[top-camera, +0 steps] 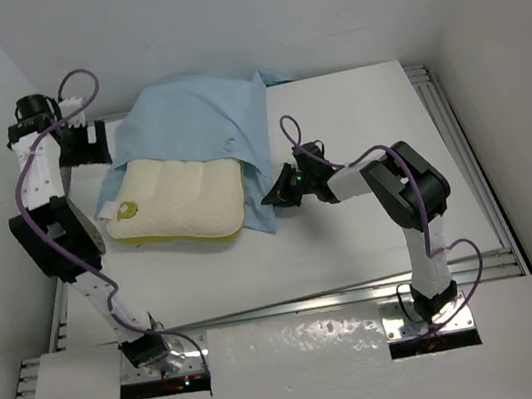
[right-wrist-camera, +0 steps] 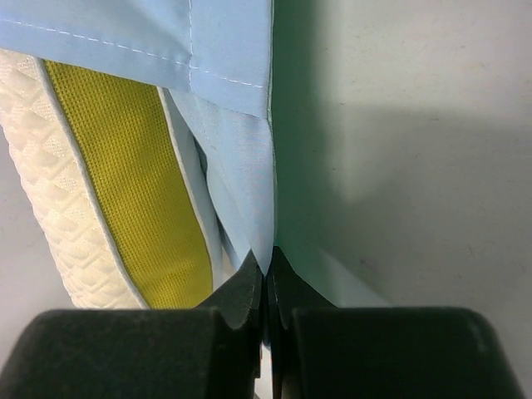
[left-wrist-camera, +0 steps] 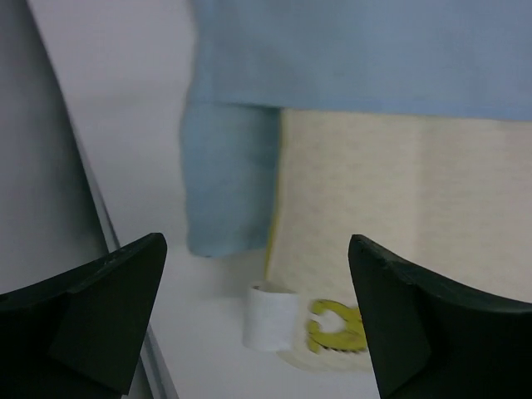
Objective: Put the pillow into the pillowcase
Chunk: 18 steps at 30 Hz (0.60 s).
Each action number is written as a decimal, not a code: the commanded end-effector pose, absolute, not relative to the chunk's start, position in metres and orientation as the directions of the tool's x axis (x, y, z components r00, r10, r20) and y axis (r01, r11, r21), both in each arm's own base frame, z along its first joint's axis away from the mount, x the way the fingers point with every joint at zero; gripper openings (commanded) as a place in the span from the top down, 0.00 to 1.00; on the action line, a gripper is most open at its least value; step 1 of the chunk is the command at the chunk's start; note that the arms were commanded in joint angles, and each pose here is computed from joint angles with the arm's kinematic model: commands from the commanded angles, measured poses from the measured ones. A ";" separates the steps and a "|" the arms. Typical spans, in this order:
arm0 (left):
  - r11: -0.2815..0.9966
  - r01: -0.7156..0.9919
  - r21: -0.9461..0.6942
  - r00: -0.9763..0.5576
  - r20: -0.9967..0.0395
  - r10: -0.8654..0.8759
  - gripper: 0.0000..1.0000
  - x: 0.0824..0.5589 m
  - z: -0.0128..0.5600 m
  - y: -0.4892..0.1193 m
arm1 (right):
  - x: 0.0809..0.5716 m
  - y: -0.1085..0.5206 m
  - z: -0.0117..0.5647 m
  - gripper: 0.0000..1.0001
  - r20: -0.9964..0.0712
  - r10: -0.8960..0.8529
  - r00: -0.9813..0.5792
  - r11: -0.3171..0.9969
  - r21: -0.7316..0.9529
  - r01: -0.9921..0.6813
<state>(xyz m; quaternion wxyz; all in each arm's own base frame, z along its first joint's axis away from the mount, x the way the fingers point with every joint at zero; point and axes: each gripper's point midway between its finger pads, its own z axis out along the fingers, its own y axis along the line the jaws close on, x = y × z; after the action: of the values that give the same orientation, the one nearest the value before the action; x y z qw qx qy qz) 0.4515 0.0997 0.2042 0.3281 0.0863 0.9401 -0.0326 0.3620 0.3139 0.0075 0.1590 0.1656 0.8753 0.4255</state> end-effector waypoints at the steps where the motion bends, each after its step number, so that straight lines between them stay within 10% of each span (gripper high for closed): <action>1: 0.999 -0.028 -0.018 -0.902 -0.430 -0.033 0.11 0.429 0.142 0.144 | 0.373 0.318 0.026 1.00 -0.192 0.404 -0.894 0.580 0.810 0.088; 15: 0.998 -0.043 0.041 -0.959 -0.280 -0.030 0.01 0.423 0.006 0.155 | 0.361 0.309 0.019 1.00 -0.192 0.395 -0.898 0.602 0.792 0.096; 18: 1.000 -0.012 -0.008 -0.971 -0.238 -0.014 0.18 0.416 -0.015 0.134 | 0.357 0.308 0.018 1.00 -0.190 0.391 -0.901 0.605 0.790 0.096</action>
<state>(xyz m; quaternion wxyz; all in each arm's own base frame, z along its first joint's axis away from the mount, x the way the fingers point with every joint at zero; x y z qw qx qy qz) 0.4141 0.1598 0.0088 0.1261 -0.0195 0.9915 0.0242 0.3591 0.3080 0.0028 0.1611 0.1544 0.8824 0.4143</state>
